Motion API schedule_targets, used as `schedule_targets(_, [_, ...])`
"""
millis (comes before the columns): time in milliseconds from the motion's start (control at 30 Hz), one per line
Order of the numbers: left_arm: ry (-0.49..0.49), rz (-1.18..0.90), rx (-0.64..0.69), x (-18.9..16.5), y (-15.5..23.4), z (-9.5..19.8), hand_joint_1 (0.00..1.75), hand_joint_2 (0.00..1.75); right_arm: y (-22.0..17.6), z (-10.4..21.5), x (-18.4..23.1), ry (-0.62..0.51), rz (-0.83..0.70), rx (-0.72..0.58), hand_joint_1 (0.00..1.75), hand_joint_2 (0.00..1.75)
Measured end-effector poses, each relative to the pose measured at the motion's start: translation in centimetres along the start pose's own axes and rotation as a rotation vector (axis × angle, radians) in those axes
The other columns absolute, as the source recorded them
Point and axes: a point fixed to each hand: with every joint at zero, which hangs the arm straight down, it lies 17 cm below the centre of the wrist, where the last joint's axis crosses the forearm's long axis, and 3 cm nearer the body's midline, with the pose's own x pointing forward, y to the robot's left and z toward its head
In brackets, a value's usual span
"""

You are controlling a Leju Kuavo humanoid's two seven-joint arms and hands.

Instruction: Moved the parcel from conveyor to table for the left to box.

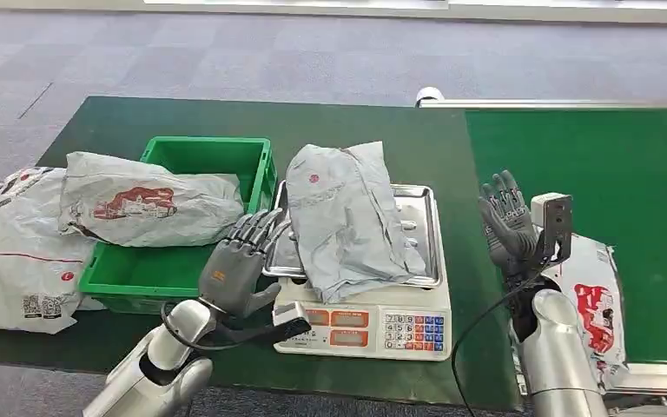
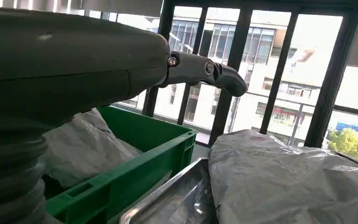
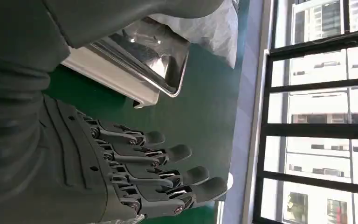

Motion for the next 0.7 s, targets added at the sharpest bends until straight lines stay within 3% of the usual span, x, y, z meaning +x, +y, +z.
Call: schedule_targets(700, [0.0, 0.0, 0.0, 0.0, 0.0, 0.0, 0.0, 1.75, 0.0, 0.0, 0.0, 0.0, 0.0, 0.0, 0.0, 1.75])
